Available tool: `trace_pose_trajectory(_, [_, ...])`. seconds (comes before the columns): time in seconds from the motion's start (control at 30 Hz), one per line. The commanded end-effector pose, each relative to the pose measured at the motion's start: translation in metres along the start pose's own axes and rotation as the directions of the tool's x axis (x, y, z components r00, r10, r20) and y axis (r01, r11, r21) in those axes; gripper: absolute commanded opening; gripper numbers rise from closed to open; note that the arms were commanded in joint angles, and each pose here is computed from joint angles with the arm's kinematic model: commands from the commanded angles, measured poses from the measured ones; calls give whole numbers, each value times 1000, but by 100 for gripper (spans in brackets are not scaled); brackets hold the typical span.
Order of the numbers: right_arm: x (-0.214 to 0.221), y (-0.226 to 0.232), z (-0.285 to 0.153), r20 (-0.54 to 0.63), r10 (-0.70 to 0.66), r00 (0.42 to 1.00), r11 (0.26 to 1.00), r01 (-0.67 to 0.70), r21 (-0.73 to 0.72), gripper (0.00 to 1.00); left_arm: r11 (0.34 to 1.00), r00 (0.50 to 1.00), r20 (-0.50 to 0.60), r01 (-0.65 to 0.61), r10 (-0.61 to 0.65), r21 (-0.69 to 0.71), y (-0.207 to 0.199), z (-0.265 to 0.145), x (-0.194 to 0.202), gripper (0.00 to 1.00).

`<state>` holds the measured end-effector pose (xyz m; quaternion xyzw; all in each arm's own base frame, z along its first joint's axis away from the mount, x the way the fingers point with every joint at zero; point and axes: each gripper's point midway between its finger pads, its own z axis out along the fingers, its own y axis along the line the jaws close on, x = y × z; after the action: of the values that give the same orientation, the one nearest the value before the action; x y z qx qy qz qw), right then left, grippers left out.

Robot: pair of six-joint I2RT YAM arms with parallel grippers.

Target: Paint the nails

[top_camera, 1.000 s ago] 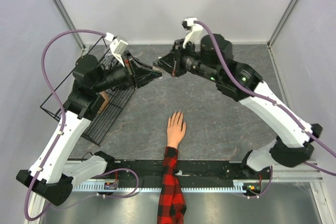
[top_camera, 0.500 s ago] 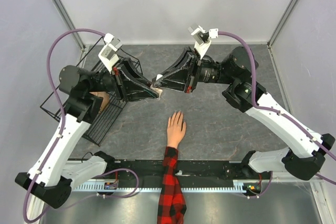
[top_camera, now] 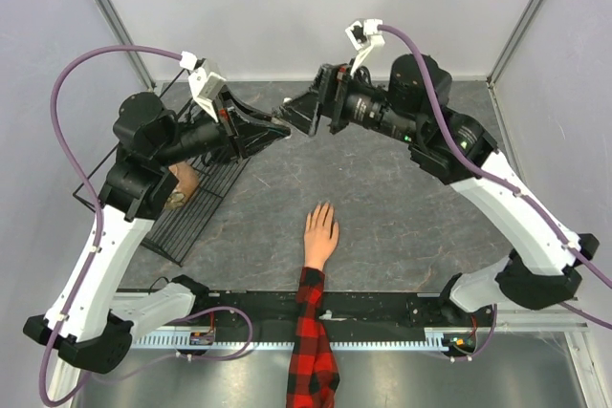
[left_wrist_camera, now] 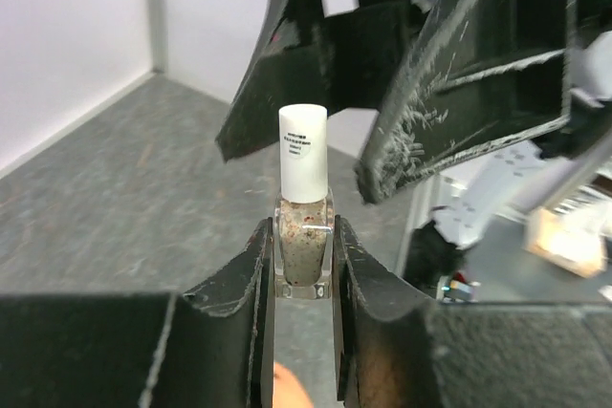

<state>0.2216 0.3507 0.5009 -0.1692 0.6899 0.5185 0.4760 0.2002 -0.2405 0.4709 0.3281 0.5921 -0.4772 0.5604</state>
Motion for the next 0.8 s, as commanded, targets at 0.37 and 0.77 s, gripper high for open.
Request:
trace_pose_trajectory(0.37, [-11, -36, 35, 21, 13, 1000, 966, -18, 256, 43, 957, 985, 6, -165, 171, -237, 46, -1, -14, 2])
trace_pose_trajectory(0.77, [23, 37, 8, -127, -219, 967, 954, 185, -237, 0, 968, 1000, 18, 12, -17, 251, -42, -1, -16, 2])
